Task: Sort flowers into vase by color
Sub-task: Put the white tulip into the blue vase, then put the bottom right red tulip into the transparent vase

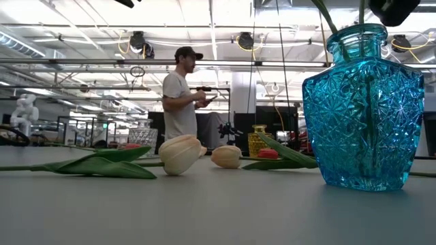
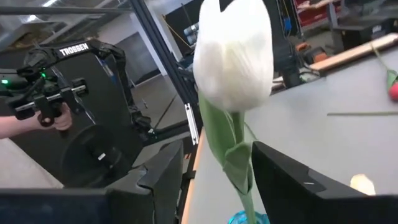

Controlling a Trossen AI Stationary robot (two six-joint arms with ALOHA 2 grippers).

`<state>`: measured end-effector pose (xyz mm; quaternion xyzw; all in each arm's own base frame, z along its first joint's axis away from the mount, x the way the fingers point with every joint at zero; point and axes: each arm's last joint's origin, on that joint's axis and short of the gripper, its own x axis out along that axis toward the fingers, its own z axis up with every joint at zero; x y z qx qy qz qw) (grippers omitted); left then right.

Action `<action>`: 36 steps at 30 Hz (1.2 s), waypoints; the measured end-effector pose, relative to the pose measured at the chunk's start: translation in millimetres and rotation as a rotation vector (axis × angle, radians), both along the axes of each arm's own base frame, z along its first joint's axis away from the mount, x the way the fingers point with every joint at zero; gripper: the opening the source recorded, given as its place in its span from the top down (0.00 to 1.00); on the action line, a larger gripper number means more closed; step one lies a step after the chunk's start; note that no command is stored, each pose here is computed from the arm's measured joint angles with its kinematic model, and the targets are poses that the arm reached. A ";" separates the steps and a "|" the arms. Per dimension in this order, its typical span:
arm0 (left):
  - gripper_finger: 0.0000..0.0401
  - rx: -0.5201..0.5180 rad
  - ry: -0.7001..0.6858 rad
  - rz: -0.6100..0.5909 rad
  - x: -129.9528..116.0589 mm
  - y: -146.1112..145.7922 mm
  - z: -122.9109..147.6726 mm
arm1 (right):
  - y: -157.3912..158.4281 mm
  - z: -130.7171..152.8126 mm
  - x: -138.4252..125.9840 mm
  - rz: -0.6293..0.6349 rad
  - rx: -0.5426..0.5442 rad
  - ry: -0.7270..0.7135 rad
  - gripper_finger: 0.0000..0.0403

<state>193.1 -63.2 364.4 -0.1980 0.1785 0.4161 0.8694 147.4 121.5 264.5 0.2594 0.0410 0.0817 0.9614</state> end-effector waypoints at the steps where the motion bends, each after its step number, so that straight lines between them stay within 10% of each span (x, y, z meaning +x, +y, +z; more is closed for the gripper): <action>1: 0.69 0.000 0.000 0.000 -0.1 0.0 0.0 | 0.2 -0.9 0.0 0.005 0.005 0.009 0.55; 24: 0.69 0.018 0.035 -0.003 -2.3 1.0 -1.3 | 9.6 2.2 -30.4 0.164 0.291 0.123 0.56; 36: 0.69 0.049 0.070 -0.028 -2.9 1.3 -1.1 | -10.6 22.8 -47.6 0.181 0.398 0.029 0.83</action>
